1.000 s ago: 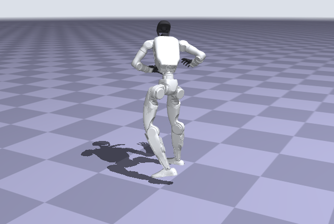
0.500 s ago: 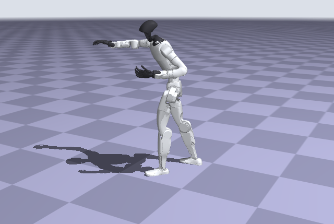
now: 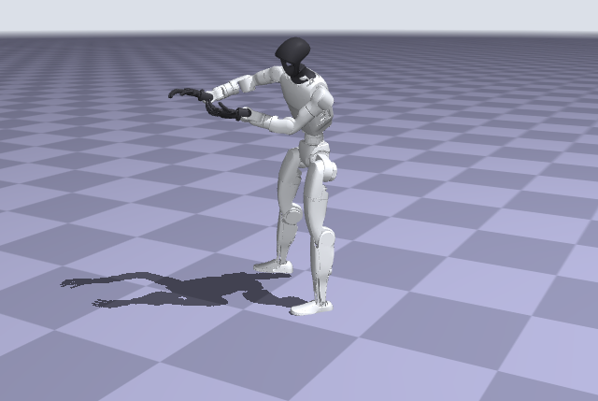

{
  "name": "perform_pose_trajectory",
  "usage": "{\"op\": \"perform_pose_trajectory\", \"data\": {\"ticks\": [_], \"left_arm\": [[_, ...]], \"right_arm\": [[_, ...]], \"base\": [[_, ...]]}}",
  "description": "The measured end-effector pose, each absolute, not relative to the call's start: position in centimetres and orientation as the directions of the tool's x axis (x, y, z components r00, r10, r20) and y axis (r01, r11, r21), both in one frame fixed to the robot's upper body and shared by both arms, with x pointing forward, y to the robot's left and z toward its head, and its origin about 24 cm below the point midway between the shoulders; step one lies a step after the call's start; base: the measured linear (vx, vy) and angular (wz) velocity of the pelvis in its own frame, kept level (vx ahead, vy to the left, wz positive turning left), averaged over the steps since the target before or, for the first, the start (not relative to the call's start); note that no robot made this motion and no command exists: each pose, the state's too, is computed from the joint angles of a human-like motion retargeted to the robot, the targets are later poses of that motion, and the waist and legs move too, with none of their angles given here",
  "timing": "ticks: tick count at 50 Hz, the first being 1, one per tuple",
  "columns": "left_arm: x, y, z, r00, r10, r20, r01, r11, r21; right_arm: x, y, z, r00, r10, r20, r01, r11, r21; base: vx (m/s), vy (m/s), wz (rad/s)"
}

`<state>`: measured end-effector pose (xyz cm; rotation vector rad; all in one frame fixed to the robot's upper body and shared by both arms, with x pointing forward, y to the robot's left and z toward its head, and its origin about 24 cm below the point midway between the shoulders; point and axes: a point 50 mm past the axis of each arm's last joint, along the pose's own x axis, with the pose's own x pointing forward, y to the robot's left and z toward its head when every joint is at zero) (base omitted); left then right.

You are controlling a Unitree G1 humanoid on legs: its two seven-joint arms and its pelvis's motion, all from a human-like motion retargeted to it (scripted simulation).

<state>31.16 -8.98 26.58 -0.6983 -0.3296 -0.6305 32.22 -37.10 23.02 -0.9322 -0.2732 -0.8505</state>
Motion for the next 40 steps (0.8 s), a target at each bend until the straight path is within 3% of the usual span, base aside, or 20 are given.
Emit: {"op": "perform_pose_trajectory", "data": {"ticks": [1,2,4,8,11,14,19,27,32,37,40], "left_arm": [[31.6,-6.7,25.3,0.754,-0.426,0.5,0.656,0.536,-0.532],[31.7,-4.5,23.4,0.718,-0.466,0.517,0.69,0.572,-0.443],[31.7,0.7,18.6,0.775,-0.415,0.476,0.631,0.475,-0.614],[29.5,13.6,6.2,0.987,-0.093,0.13,0.156,0.398,-0.904],[24.3,23.5,-0.2,0.956,0.257,-0.144,-0.225,0.323,-0.919],[18.9,31.1,-0.7,0.833,0.523,-0.178,-0.381,0.31,-0.871],[15.3,39.2,5.7,0.678,0.733,0.062,-0.309,0.36,-0.88],[17.4,42.3,11.5,0.552,0.795,0.252,-0.142,0.388,-0.911],[18.5,43.1,16.7,0.527,0.744,0.411,-0.086,0.528,-0.845],[20.2,42.6,28.4,0.482,0.588,0.65,-0.061,0.762,-0.644],[23.2,37.6,36.2,0.478,0.328,0.815,0.083,0.907,-0.414]], "right_arm": [[32.1,-35.7,23.5,0.666,-0.47,0.579,0.745,0.376,-0.551],[31.8,-34.3,24.0,0.686,-0.401,0.607,0.726,0.437,-0.531],[31.0,-31.3,25.0,0.691,-0.242,0.681,0.702,0.447,-0.554],[28.5,-26.3,27.8,0.58,0.086,0.81,0.759,0.303,-0.576],[26.7,-23.5,28.8,0.48,0.213,0.851,0.789,0.319,-0.525],[25.4,-22.2,28.8,0.414,0.243,0.877,0.795,0.373,-0.478],[24.4,-22.1,27.3,0.417,0.188,0.889,0.759,0.465,-0.455],[24.7,-22.4,19.0,0.697,-0.013,0.717,0.534,0.676,-0.508],[23.6,-20.9,14.8,0.835,-0.043,0.548,0.316,0.853,-0.415],[23.3,-21.6,11.8,0.918,-0.08,0.388,0.243,0.887,-0.393],[23.9,-23.1,10.2,0.928,-0.191,0.319,0.303,0.886,-0.351]], "base": [[0.18,-0.21,0.23],[0.16,-0.21,0.17],[0.13,-0.2,0.08],[0.11,-0.23,-0.06],[0.11,-0.24,-0.07],[0.1,-0.24,-0.07],[0.1,-0.25,-0.2],[0.14,-0.27,-0.43],[0.22,-0.27,-1.66],[0.25,-0.19,-2.18],[0.21,-0.08,-2.18]]}}
